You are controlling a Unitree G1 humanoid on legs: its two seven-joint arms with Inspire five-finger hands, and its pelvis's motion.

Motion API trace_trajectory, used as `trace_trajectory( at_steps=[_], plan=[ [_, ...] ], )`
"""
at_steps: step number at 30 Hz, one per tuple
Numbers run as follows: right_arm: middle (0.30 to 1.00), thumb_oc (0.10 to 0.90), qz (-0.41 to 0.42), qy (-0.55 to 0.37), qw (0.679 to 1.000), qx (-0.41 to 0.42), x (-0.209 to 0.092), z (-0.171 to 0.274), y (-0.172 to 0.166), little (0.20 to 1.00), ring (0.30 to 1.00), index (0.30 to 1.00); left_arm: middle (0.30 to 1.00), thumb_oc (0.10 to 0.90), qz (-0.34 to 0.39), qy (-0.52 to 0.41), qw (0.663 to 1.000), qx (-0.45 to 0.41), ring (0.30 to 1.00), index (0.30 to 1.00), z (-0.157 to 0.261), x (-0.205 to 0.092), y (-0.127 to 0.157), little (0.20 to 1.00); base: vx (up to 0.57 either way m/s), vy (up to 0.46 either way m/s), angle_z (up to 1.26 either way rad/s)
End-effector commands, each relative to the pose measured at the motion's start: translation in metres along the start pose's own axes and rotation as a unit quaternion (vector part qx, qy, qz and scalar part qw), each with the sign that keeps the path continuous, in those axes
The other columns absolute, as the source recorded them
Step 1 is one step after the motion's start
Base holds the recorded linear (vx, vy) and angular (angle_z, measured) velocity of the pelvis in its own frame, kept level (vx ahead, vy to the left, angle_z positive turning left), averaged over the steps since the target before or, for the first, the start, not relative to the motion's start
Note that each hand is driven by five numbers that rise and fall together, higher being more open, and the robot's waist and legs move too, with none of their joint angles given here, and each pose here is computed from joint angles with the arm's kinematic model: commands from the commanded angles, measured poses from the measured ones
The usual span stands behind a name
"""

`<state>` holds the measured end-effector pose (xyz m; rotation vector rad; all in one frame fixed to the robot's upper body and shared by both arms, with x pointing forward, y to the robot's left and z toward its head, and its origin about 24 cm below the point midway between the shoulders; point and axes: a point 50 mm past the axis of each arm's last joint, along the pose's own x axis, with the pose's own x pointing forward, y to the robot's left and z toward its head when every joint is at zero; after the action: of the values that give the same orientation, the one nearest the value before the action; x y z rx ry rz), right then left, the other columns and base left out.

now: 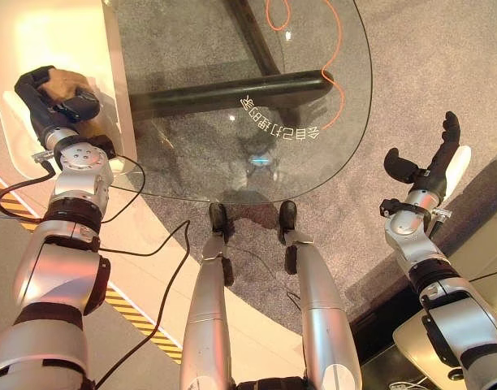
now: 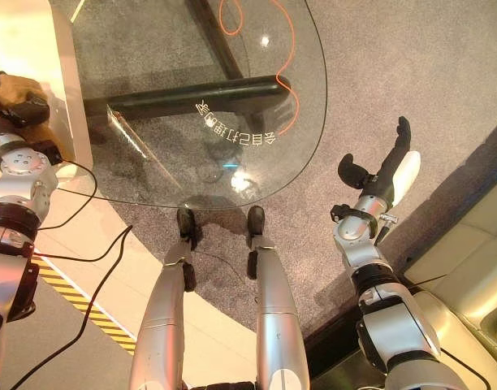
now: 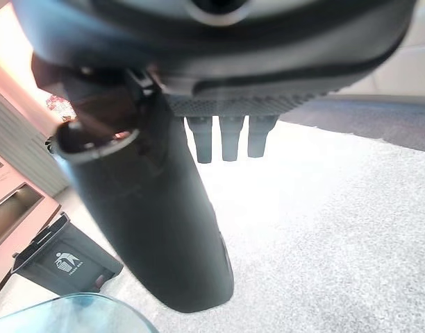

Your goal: Wipe the table with a cloth and put it in the basket.

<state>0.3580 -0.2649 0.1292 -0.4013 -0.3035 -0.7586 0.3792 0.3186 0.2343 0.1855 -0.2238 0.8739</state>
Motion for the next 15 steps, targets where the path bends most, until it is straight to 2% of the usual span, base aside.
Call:
trace_trajectory(
  at_steps=[1, 15],
  plan=[
    [0.9, 0.8, -0.055, -0.033, 0.998, 0.023, 0.013, 0.014, -0.016, 0.9, 0.9, 0.9, 0.9, 0.8, 0.078, -0.064, 0.994, -0.033, 0.9, 0.9, 0.046, 0.023, 0.038, 0.9, 0.0, 0.0, 0.0],
    [0.9, 0.8, -0.038, 0.002, 0.999, 0.024, 0.005, -0.001, -0.014, 0.9, 0.9, 0.9, 0.9, 0.8, 0.109, -0.068, 0.991, -0.049, 0.9, 0.9, 0.038, 0.021, 0.044, 0.9, 0.0, 0.0, 0.0]
  ],
)
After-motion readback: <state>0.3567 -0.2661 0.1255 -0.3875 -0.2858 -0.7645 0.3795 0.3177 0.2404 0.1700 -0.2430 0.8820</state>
